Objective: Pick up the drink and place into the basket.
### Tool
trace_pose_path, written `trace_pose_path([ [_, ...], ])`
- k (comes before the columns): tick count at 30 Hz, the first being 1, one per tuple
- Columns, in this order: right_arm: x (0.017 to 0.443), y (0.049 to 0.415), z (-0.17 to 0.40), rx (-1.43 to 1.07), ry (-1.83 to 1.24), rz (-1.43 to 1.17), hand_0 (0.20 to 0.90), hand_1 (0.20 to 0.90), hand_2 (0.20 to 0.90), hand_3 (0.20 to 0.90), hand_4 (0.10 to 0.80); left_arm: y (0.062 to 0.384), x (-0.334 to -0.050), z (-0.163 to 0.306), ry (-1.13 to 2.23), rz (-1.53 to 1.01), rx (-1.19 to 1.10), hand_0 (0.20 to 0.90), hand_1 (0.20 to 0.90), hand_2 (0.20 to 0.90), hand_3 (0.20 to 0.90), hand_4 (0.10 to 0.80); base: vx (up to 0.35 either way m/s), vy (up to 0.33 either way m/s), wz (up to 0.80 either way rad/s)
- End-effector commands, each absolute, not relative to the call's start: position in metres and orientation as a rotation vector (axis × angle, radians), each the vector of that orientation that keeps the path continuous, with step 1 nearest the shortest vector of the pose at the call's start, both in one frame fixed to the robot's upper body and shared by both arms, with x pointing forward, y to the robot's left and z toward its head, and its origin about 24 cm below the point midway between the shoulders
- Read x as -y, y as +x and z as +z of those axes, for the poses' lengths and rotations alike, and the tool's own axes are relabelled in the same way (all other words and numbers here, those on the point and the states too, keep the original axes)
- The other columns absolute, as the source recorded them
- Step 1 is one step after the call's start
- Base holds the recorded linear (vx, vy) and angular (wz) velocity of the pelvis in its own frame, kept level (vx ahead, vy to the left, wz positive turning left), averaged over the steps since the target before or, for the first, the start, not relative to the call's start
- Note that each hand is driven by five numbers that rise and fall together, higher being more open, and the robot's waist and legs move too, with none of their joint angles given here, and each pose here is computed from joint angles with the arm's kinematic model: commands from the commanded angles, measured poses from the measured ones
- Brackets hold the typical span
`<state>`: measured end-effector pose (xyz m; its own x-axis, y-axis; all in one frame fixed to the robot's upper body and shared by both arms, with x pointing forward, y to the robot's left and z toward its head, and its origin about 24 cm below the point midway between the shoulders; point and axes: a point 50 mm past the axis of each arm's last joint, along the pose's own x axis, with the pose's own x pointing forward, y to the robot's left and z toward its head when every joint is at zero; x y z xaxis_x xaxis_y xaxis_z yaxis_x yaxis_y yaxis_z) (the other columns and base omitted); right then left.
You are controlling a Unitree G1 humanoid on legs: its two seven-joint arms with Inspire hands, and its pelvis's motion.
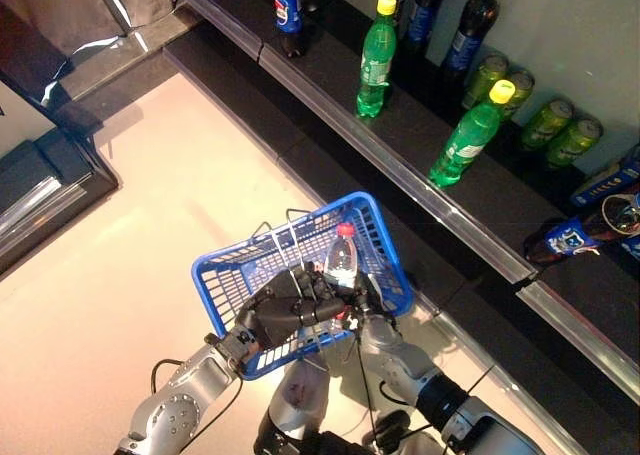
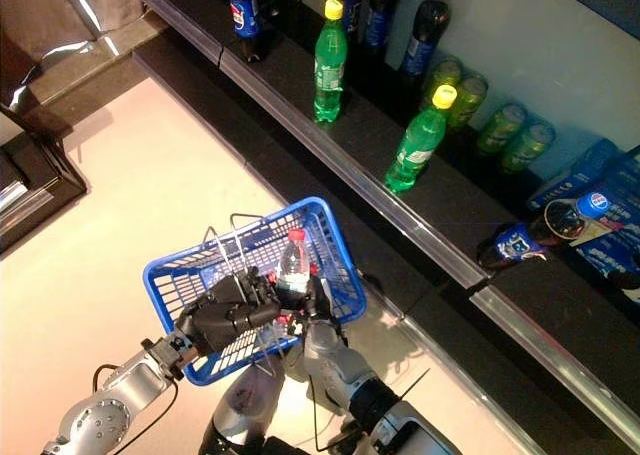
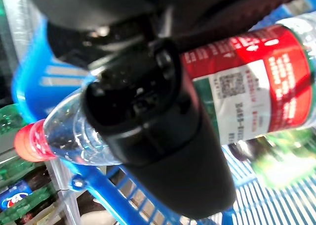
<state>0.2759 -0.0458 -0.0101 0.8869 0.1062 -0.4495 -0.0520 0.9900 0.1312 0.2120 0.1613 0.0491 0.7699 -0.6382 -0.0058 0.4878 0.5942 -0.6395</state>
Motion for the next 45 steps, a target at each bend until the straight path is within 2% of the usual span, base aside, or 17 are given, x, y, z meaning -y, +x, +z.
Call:
trace_pose_path([
  [1,-0.007,0.273,0.028,-0.315,0.331,0.246,0.3,0.3,0.3,0.2,0.1,0.185,-0.111,0.179,-0.763,-1.325,0.501,0.3,0.3,0.3,0.2,0.1,0.074,-0.052,0.02],
  [12,0.003,0.281,0.016,-0.444,0.618,0.176,0.3,0.3,0.3,0.2,0.1,0.169,-0.109,0.197,-0.709,-1.59,0.588,0.3,0.3,0.3,0.2,0.1,0.053,-0.011,0.05],
  [27,0.03,0.293,0.002,-0.538,0.959,0.067,0.3,0.3,0.3,0.2,0.1,0.159,-0.106,0.202,-0.674,-1.765,0.522,0.3,0.3,0.3,0.2,0.1,0.057,0.003,0.03],
  [33,0.035,0.293,-0.001,-0.573,1.022,0.044,0.3,0.3,0.3,0.2,0.1,0.161,-0.107,0.2,-0.713,-1.737,0.505,0.3,0.3,0.3,0.2,0.1,0.04,0.014,0.01],
  [34,0.036,0.293,-0.001,-0.574,1.024,0.04,0.481,0.481,0.481,0.411,0.311,0.16,-0.106,0.2,-0.714,-1.736,0.504,0.3,0.3,0.3,0.2,0.1,0.0,0.0,0.0],
  [35,0.04,0.295,-0.002,-0.576,1.021,0.025,0.9,0.9,0.9,0.9,0.8,0.16,-0.107,0.2,-0.717,-1.733,0.507,0.3,0.3,0.3,0.2,0.1,0.0,0.0,0.0],
  [45,0.052,0.299,0.004,-0.51,1.028,0.027,0.9,0.9,0.9,0.9,0.8,0.159,-0.113,0.199,-0.726,-1.722,0.507,0.3,0.3,0.3,0.2,0.1,0.0,0.0,0.0],
])
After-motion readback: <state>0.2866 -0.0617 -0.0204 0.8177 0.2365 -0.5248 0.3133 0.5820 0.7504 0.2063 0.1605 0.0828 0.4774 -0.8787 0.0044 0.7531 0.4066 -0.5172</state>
